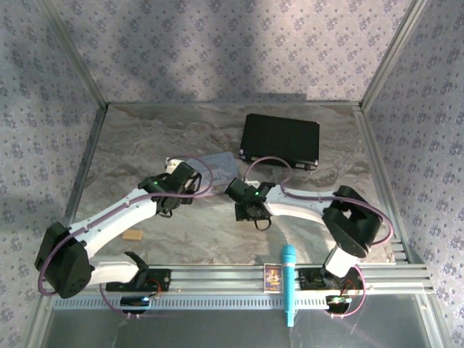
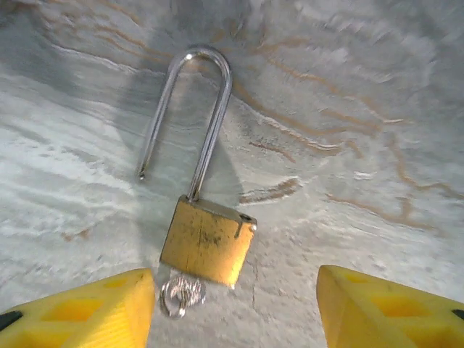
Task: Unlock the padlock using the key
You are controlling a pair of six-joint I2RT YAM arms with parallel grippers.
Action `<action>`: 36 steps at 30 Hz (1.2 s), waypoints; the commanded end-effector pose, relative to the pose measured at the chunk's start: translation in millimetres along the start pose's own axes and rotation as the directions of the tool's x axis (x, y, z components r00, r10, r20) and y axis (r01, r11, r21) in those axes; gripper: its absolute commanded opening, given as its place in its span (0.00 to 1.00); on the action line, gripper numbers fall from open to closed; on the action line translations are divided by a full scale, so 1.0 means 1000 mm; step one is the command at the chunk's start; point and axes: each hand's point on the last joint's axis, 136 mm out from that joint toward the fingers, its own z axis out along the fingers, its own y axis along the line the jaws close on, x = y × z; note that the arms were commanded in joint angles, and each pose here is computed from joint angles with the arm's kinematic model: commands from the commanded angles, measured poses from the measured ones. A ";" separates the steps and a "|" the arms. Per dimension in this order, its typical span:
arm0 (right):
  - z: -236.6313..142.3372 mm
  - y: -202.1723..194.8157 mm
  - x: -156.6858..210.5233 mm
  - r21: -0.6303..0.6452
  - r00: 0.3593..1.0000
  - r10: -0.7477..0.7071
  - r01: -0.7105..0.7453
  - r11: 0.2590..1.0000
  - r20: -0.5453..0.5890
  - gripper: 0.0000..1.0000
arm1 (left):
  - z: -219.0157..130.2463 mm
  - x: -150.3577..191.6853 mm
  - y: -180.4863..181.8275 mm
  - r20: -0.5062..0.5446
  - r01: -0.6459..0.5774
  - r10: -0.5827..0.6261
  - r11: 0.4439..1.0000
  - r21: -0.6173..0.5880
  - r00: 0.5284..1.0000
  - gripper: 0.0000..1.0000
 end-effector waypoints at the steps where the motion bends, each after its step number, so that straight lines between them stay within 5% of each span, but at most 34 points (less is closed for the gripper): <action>1: -0.031 -0.015 -0.017 0.033 0.993 -0.049 0.046 0.998 0.105 0.65 | -0.011 -0.019 0.032 0.113 0.169 -0.160 0.983 -0.075 0.981 1.00; 6: -0.079 -0.059 -0.076 0.117 0.901 -0.133 0.092 0.989 0.414 0.76 | -0.012 -0.043 0.083 0.282 0.327 -0.271 0.928 -0.177 0.921 1.00; 8: -0.085 -0.090 -0.096 0.167 0.864 -0.118 0.040 0.985 0.490 0.94 | -0.010 -0.053 0.096 0.352 0.321 -0.233 0.922 -0.215 0.907 1.00; 10: -0.076 -0.128 -0.109 0.214 0.848 -0.116 0.003 0.977 0.518 0.96 | -0.002 -0.060 0.108 0.425 0.315 -0.179 0.909 -0.273 0.887 1.00; 13: -0.064 -0.181 -0.128 0.231 0.846 -0.048 -0.090 0.969 0.531 0.95 | 0.020 -0.062 0.119 0.448 0.337 -0.197 0.906 -0.257 0.872 1.00; 17: -0.052 -0.245 -0.136 0.270 0.829 0.048 -0.235 0.934 0.557 0.98 | 0.064 -0.046 0.132 0.356 0.318 -0.198 0.892 -0.320 0.913 1.00; 22: -0.061 -0.265 -0.155 0.266 0.757 -0.010 -0.218 0.939 0.654 0.96 | 0.102 -0.044 0.122 0.436 0.296 -0.193 0.938 -0.182 0.879 1.00; 27: -0.028 -0.293 -0.146 0.263 0.736 0.000 -0.241 0.934 0.677 0.97 | 0.123 -0.051 0.135 0.465 0.392 -0.343 0.920 -0.010 0.816 1.00; 36: -0.008 -0.294 -0.145 0.174 0.681 -0.017 -0.163 0.971 0.732 0.99 | 0.141 -0.050 0.104 0.458 0.269 -0.287 0.957 0.105 0.841 1.00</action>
